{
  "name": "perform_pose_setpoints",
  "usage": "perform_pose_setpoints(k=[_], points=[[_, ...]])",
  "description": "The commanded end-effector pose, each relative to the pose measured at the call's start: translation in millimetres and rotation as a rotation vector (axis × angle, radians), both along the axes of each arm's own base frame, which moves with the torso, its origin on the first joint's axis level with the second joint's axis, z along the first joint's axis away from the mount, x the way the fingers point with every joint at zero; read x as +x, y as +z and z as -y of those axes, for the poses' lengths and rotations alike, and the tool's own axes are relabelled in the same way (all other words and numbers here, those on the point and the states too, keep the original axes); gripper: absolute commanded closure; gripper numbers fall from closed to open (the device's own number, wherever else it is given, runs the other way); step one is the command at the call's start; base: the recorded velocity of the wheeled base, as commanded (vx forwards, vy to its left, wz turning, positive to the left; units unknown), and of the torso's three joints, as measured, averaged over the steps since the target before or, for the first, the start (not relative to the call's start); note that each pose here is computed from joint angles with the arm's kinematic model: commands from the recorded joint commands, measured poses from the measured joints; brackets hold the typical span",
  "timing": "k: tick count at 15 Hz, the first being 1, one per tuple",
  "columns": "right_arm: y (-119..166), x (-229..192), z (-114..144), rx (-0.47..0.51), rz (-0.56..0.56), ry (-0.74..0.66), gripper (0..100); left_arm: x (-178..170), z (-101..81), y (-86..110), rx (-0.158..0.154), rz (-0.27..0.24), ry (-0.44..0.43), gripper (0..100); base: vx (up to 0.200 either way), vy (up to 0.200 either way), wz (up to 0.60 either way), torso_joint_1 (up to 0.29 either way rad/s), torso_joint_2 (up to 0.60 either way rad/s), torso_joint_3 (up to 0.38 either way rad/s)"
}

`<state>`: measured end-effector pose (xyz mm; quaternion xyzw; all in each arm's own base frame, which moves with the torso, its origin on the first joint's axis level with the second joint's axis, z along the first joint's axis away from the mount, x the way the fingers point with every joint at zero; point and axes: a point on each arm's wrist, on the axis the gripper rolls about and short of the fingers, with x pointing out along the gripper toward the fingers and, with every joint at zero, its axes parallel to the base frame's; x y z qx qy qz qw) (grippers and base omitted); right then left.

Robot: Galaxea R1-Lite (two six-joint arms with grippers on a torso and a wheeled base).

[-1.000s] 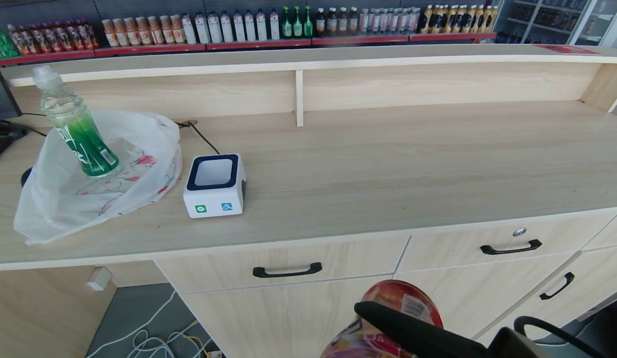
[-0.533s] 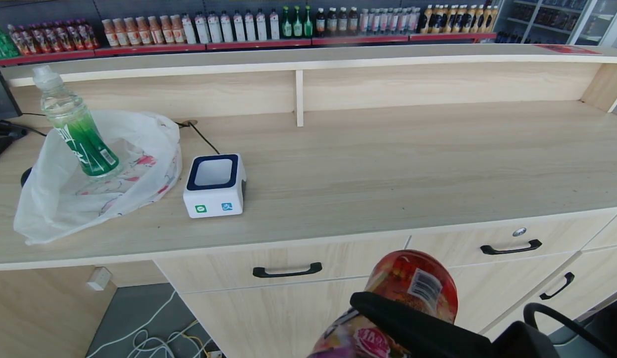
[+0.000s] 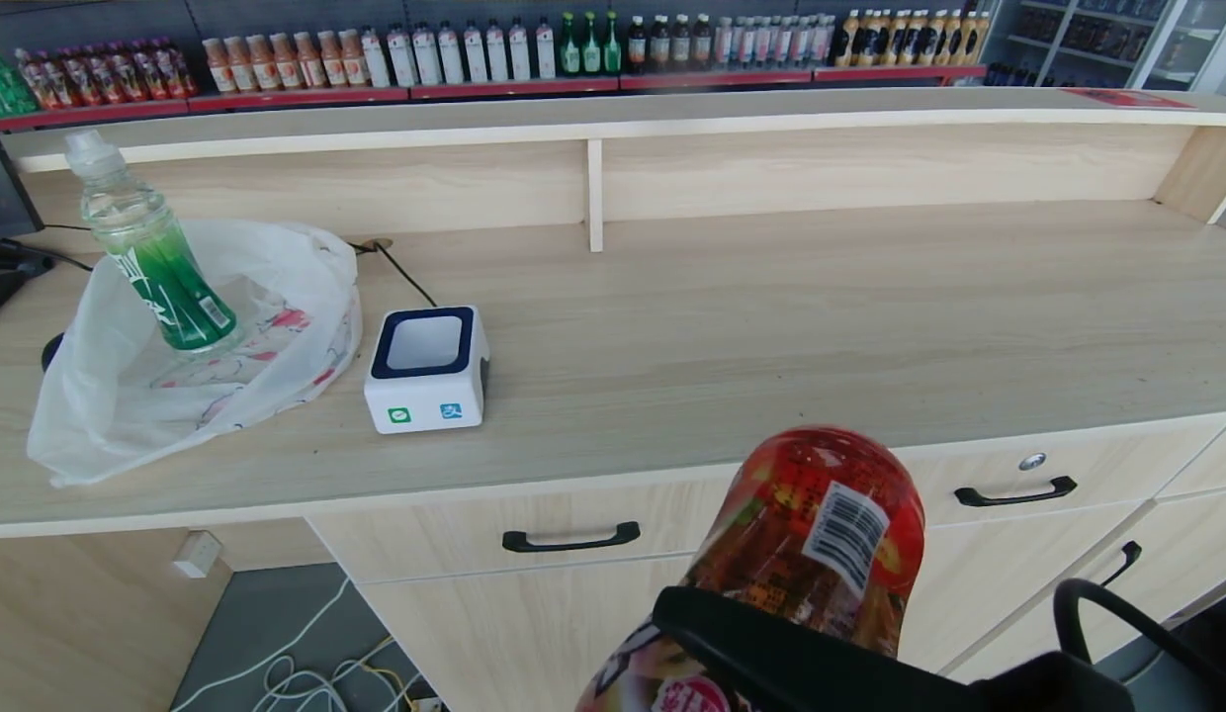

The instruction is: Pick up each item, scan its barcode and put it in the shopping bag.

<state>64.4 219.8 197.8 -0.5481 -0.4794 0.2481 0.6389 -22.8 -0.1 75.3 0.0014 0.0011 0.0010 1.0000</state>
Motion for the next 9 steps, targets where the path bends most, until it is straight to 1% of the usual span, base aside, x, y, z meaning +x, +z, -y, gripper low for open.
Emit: perform_pose_setpoints(k=[1,9], points=[[2.8,-0.9,-0.2,-0.013,0.056,-0.014,100,0.0,0.0,0.0,0.0,0.001,0.0,0,0.0,0.0,0.0,0.0,0.0,0.0],[3.8,-5.7,-1.5,-0.029,0.102,-0.007,100,0.0,0.0,0.0,0.0,0.001,0.001,0,0.0,0.0,0.0,0.0,0.0,0.0]])
